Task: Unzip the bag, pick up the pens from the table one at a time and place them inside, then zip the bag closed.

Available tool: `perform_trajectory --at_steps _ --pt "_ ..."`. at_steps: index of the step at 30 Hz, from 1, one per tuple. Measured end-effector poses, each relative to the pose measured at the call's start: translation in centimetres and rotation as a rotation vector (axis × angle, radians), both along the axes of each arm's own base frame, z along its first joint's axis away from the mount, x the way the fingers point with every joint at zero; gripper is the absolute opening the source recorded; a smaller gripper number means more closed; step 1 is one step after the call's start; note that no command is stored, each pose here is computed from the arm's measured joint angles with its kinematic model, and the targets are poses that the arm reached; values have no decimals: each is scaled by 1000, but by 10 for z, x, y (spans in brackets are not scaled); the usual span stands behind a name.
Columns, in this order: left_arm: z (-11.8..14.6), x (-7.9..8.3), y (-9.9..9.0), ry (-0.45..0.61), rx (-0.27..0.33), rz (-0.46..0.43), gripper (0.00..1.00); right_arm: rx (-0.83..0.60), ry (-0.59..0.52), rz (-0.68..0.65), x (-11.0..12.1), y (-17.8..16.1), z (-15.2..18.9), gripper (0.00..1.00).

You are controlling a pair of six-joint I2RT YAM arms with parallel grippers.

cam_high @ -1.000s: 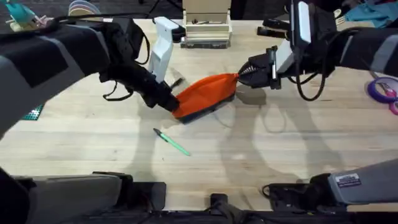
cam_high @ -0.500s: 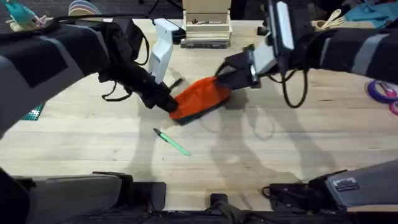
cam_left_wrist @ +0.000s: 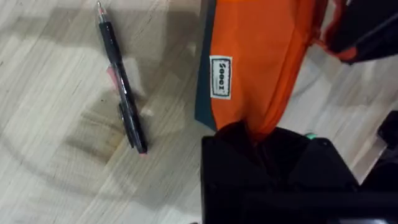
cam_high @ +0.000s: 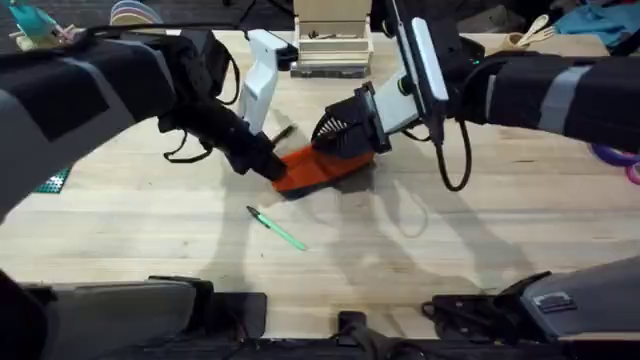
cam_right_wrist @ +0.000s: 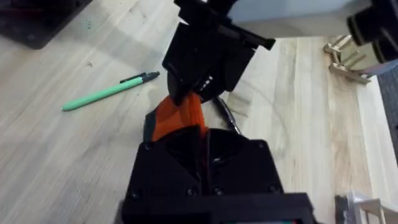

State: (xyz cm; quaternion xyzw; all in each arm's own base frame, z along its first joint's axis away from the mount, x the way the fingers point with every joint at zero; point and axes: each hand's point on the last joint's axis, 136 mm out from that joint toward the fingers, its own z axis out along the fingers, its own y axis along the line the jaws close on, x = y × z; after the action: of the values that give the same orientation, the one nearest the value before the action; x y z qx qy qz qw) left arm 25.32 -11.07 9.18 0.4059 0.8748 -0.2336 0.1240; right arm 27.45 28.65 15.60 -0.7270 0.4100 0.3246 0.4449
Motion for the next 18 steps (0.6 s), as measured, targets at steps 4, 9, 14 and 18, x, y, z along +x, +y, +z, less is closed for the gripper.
perform_trajectory --at_steps 4,9,14,18 --pt "0 0 0 0 -1 0 42 2 0 9 -2 2 0 31" --pt "0 0 0 0 -2 0 42 7 -7 26 -6 7 1 31" --pt "0 0 0 1 -3 0 42 17 -35 69 -16 21 3 31" --pt "0 0 0 1 -2 0 42 23 -54 100 -24 30 4 31"
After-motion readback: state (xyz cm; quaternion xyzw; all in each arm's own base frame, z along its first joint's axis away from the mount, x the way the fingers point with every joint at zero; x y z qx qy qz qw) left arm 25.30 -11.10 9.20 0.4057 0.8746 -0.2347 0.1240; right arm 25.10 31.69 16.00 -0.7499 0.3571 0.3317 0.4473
